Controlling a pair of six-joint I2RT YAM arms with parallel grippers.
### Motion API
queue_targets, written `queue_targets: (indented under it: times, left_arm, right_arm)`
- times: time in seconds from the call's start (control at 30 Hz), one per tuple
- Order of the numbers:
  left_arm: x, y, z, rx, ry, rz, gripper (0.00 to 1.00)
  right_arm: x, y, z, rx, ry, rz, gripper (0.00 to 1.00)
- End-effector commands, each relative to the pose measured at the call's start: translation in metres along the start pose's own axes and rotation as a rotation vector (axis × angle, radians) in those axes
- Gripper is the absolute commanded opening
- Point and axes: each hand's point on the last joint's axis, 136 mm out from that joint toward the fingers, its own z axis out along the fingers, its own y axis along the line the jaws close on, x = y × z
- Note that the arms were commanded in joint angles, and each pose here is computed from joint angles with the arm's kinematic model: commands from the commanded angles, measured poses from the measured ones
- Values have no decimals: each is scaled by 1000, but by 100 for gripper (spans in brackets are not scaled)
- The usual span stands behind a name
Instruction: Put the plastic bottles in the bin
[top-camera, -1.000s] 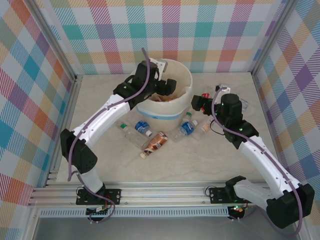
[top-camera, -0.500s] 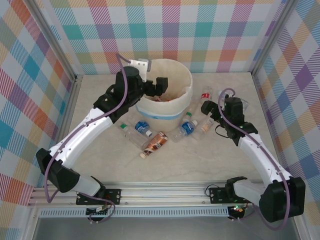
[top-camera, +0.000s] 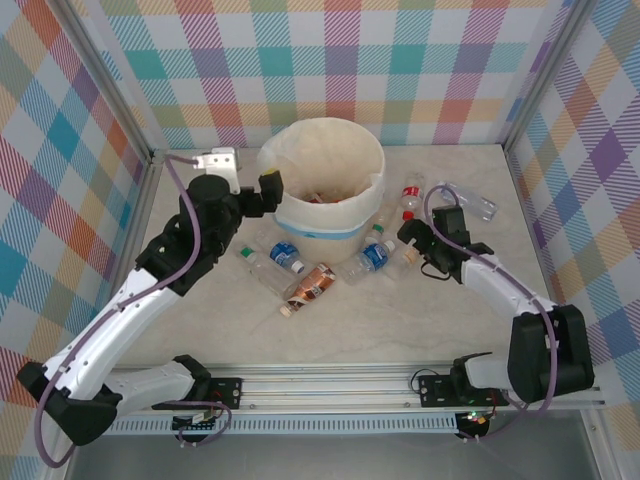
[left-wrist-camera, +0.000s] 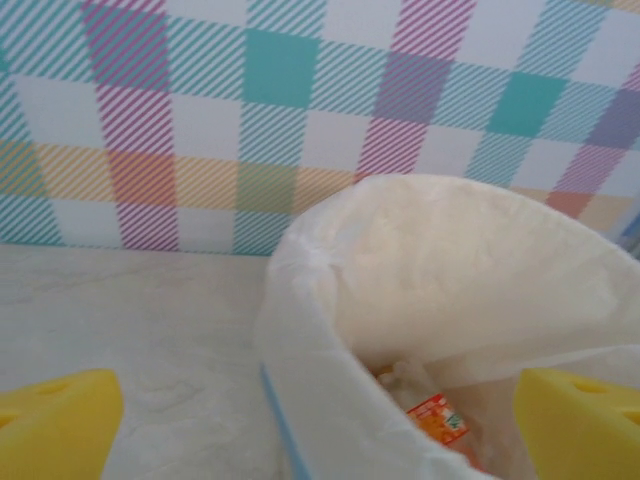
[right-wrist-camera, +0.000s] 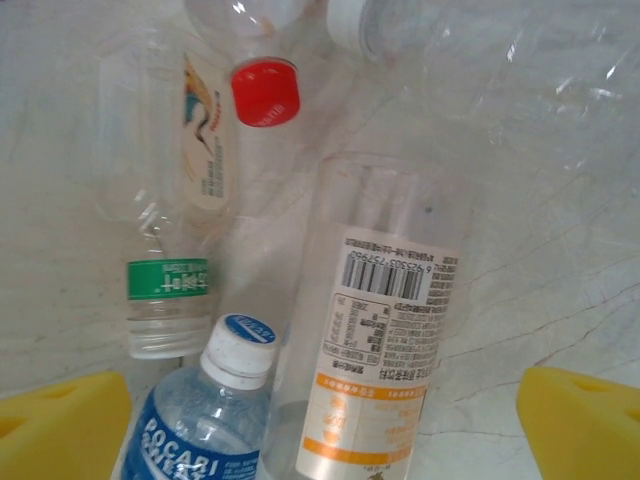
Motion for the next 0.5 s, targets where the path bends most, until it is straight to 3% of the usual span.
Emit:
queue_targets:
  times: [0.0,0.17,0.47]
  left_arm:
    - [24,44,-4,-182,15,-71,100]
    - [60,64,-4,-224,43,-175,100]
    - [81,93,-10,-322,50,-241,100]
  right_arm:
    - [-12,-7,7,66,-37,93,98]
    - [-12,-11,23,111,-33,114,95]
    - [-11,-4,56,186,-6,27,91]
